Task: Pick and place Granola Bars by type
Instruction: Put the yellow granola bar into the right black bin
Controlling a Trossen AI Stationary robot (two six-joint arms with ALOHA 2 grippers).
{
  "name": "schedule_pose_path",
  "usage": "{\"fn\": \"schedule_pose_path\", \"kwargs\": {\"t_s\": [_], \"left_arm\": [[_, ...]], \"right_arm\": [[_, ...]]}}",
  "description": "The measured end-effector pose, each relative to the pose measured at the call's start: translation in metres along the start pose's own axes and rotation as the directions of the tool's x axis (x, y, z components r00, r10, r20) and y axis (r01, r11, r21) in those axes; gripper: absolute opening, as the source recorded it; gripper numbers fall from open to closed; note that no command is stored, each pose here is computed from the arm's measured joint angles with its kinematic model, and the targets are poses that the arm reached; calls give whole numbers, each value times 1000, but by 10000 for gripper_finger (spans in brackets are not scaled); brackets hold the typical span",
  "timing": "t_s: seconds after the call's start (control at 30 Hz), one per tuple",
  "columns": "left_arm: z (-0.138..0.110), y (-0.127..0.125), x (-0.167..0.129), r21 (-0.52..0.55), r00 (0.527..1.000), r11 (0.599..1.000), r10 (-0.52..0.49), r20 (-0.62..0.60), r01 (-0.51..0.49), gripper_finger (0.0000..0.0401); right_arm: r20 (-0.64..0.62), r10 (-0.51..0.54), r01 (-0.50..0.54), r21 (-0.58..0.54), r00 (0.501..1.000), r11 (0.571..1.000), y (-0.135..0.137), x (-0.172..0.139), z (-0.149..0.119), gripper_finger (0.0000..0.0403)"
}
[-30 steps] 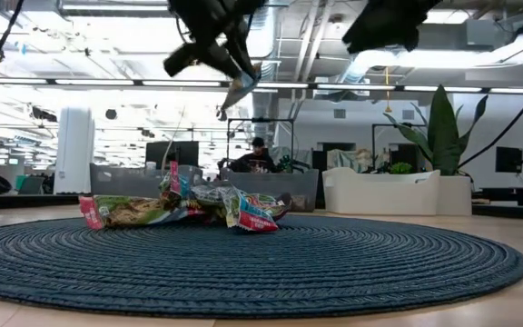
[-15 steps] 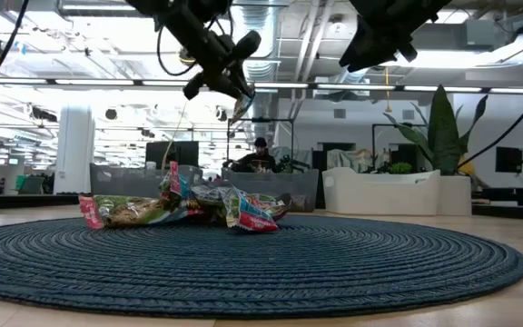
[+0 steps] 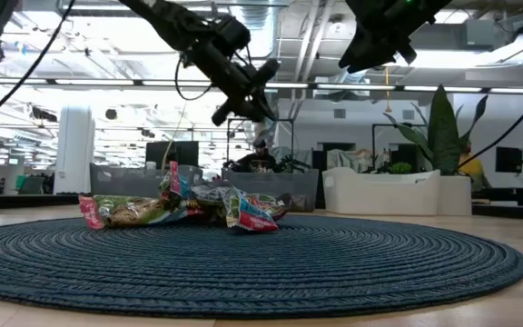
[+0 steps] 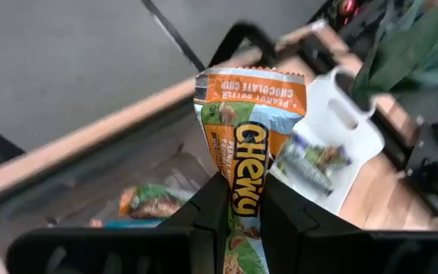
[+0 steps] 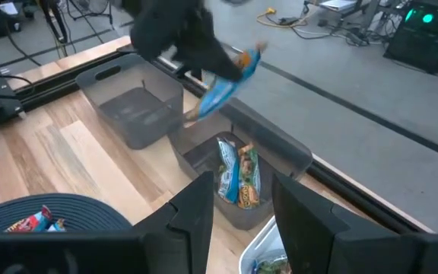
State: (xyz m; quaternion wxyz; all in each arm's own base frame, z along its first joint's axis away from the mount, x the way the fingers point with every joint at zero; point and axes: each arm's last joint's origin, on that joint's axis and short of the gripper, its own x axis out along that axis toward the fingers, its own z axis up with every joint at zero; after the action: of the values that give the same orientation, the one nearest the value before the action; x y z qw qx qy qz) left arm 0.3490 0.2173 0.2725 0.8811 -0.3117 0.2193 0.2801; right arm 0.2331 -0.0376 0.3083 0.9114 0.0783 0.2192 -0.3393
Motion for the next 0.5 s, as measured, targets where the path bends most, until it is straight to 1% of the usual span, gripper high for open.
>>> {"fn": "schedule_pose_path", "kwargs": {"t_s": [0.07,0.17,0.27,0.37,0.43,0.5], "left_arm": [[-5,3,7,-4,1000,1000,9,-28,-9,54],[-10,6,14,-7,997,1000,5,-75,-6,70],[-13,9,17,-4,996,1000,16,-92,-16,96],[-10,9,16,-1,997,999,32,-68,-32,125],[-10,11,16,-4,997,1000,17,-80,-17,140],[-11,10,16,-7,995,1000,-19,-99,19,150]], "right_arm": [[0,1,-1,0,1000,1000,0,0,0,124],[-1,4,-4,1,1000,1000,0,0,0,124],[-3,11,-11,1,1000,1000,0,0,0,124],[-7,20,-20,1,1000,1000,1,0,0,124],[-7,21,-21,1,1000,1000,1,0,0,124],[-8,24,-24,0,1000,1000,1,0,0,124]]}}
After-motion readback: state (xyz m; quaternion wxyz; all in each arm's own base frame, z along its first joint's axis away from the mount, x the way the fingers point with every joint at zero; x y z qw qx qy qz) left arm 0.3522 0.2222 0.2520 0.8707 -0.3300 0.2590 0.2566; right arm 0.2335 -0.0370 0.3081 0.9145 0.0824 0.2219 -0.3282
